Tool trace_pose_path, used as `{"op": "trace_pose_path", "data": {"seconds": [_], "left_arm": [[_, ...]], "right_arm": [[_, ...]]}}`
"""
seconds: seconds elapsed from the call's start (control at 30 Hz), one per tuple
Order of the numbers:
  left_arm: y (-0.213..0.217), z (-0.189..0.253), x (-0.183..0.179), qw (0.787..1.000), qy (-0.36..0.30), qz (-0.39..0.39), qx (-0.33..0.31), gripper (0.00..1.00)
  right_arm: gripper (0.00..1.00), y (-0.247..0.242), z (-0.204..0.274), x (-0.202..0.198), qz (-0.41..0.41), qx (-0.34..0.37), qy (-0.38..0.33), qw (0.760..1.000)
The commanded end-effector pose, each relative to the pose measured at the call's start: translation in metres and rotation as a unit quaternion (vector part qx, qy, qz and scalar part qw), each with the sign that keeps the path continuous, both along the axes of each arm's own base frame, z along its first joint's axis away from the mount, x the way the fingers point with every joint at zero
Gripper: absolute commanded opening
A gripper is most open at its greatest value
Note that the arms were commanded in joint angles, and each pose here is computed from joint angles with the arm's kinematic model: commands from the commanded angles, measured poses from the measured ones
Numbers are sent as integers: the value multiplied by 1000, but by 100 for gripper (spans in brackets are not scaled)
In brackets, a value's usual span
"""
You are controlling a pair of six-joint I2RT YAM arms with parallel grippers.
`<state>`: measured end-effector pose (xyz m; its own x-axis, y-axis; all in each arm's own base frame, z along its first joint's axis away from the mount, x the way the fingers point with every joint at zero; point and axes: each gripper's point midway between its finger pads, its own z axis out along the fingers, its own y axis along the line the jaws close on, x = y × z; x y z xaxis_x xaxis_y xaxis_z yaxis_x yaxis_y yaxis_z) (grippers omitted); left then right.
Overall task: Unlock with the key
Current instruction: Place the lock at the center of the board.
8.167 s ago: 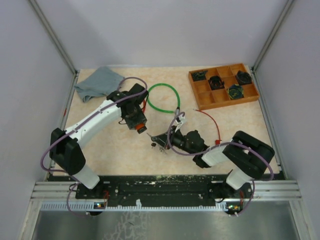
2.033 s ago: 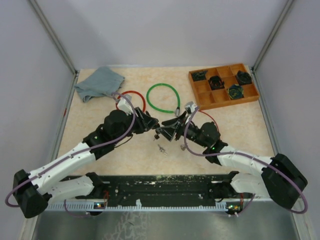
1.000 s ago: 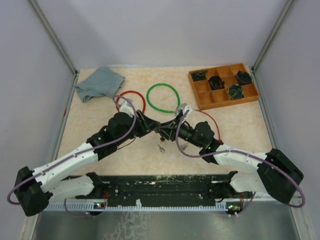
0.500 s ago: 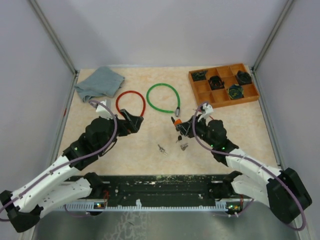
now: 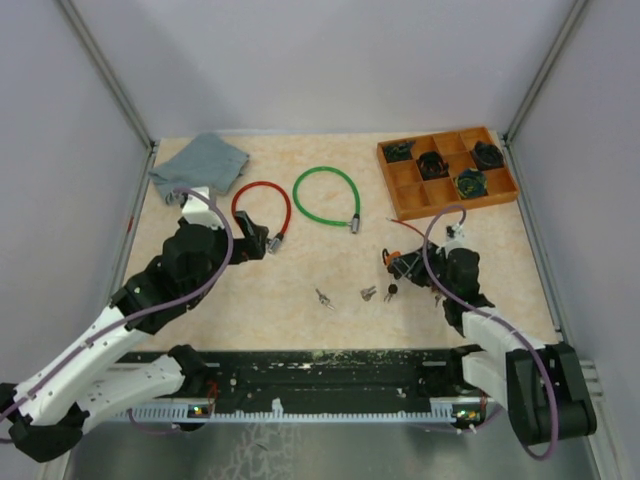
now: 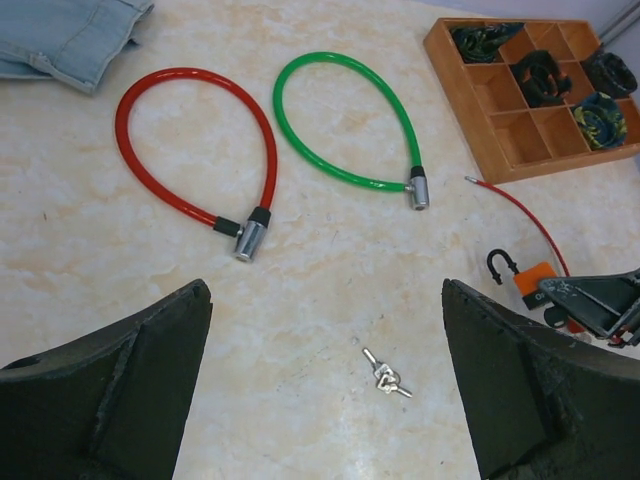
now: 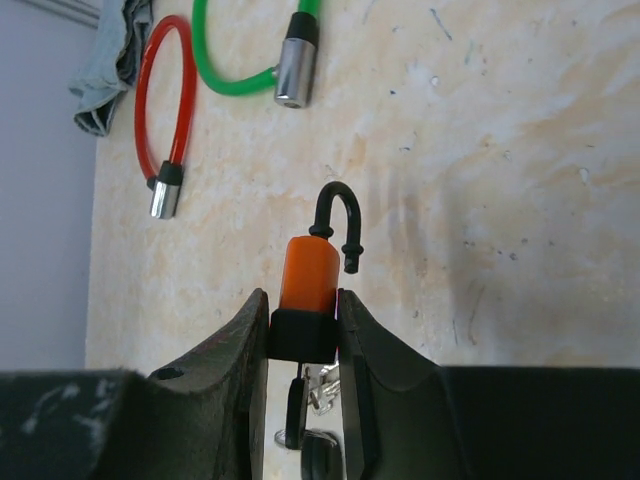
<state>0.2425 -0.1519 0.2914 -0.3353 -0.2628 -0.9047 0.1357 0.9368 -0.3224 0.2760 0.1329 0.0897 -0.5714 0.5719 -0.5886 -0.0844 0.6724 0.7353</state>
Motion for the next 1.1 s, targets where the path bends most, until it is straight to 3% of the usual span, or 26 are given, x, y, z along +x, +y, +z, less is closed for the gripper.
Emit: {"op": "trace_pose_path", "data": {"seconds": [0.0,0.13,0.33,0.5,0.73,0.87,1.07], "left_arm": [[9,-8,-1,1000,2,-1,12,100],[12,-14,2,1000,10,-1,11,100],[13,-25,9,999,32,-4,8,100],[15,-33,13,999,46,-3,3,100],[16,-41,20,998,63,-11,-8,100],[17,-47,26,997,77,-10,-13,100],[16,-61,31,994,107,-20,-25,100]], "right_arm": [[0,-4,21,12,0,49,-32,998],[0,-25,3,20,-31,27,0,999],[9,-49,-21,31,-64,-22,42,997],[29,-63,-31,29,-85,-64,67,992],[48,-78,-18,24,-106,-106,59,987],[51,-76,-7,20,-97,-116,55,987],[56,-46,35,19,-60,-163,-8,985]]}}
